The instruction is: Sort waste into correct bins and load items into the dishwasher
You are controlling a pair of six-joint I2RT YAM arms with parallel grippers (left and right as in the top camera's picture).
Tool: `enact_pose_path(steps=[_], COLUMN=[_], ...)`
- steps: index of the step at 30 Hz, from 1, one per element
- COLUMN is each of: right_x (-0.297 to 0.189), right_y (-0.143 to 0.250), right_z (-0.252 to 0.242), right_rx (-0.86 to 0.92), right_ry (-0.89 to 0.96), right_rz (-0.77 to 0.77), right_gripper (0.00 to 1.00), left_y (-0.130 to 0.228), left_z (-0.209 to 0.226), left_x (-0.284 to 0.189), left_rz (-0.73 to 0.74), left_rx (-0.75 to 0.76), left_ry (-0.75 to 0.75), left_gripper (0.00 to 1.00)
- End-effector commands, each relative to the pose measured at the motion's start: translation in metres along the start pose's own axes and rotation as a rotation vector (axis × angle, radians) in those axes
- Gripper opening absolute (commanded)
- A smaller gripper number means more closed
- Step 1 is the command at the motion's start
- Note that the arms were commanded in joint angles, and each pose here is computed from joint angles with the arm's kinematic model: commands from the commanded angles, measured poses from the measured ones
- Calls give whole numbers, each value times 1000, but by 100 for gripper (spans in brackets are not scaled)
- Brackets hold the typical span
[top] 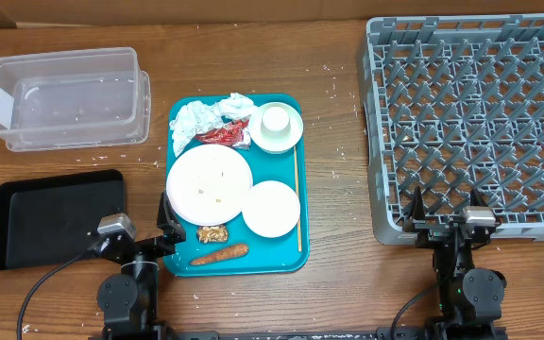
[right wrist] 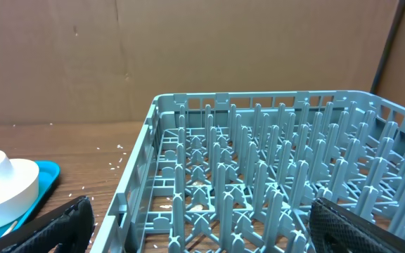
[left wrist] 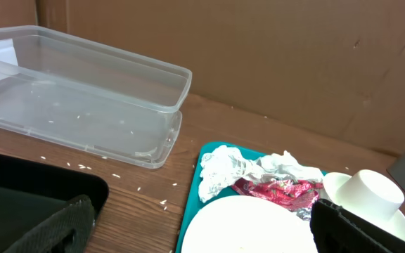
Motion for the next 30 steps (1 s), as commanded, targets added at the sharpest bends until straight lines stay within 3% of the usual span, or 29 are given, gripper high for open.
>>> enact_pose_path(steps=[1,21,25,30], right_x=[0,0,0,0], right_y=[1,1,1,1], right_z=[-1,-1,-1,-1], right_rx=[5,5,5,5], right_ry=[3,3,3,3], right_rz=[-8,-8,-8,-8], right_gripper=[100,100,100,100], left_y=[0,0,-4,-7], left_z=[-2,-2,6,-2], left_x=[0,0,-1,-1], left_rz=[-8,-8,-35,-48], left_rx=[15,15,26,15], left_ry=[12,12,-77,12], left_gripper=[100,100,100,100])
Point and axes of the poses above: each gripper's point midway between its finger pads, its own x axis out along the fingers, its own z axis along the line the jaws close on, y = z × x, the point moved 8 cm from there along -x, back along the fingers, and after that the axes turned 10 degrees about x, right-handed, at the moved point
